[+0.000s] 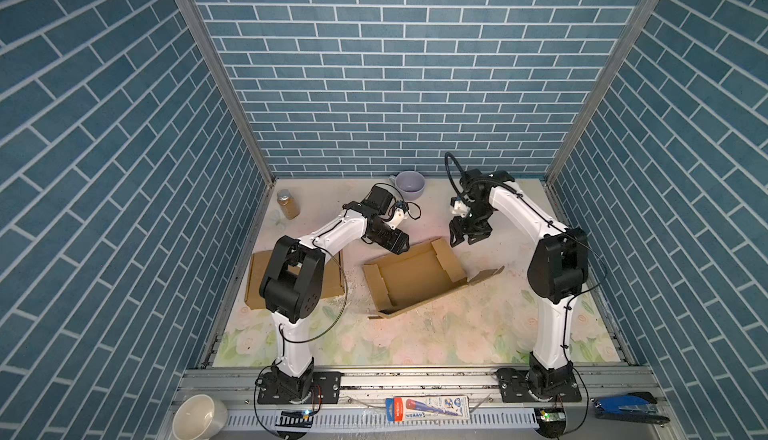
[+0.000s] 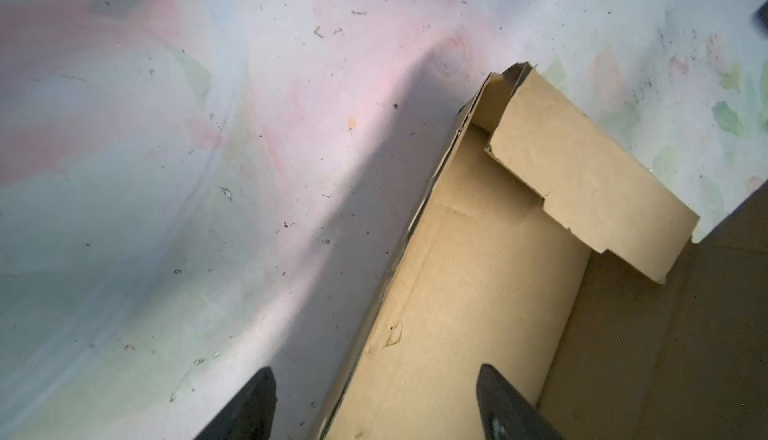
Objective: Fold the paper box
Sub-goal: 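Release the box walls and lift both grippers away from the tray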
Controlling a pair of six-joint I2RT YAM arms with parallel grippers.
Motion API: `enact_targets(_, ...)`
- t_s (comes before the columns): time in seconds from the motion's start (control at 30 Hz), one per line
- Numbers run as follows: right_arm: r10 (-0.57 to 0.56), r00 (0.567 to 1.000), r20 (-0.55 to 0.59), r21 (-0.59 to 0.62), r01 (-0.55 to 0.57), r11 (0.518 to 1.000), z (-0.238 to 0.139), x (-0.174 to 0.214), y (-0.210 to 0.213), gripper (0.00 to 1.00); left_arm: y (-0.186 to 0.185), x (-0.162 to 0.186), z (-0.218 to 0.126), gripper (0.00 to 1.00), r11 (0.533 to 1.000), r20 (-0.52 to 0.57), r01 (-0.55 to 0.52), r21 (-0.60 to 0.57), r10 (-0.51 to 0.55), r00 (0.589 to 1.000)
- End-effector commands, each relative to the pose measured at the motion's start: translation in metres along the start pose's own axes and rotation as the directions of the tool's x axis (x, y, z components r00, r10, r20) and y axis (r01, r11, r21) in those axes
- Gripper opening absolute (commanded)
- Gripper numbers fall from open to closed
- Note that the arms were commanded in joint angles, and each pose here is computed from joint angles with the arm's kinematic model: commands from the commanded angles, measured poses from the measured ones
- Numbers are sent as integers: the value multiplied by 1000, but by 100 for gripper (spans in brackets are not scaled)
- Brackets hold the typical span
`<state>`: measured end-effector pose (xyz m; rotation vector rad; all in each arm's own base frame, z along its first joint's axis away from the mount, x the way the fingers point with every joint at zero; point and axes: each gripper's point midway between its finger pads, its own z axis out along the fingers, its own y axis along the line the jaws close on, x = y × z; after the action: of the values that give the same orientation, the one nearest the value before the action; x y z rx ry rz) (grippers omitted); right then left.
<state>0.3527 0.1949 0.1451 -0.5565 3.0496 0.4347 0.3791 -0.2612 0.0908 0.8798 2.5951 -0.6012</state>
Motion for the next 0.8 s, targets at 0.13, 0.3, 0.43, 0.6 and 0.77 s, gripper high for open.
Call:
enact_targets(0.13,52,965,255,-32,-46,998,-90,2,-1,66,2,11,15,76,1000,-73,7,23,-5,997)
enact_targets(0.3,76,951,300,76,-103,992,-131,47,-30,66,6,15,24,74,999,-95,30,19,-28,995)
enact_targets(0.43,204,923,327,109,-251,962,-135,93,-57,66,8,17,31,70,998,-107,52,21,-50,993)
enact_targets(0.6,275,916,293,124,-322,939,-123,151,-58,66,12,27,39,65,996,-145,84,11,-81,986)
enact_targets(0.77,355,903,244,166,-399,902,-102,203,-64,64,15,35,42,63,995,-161,101,-9,-101,982)
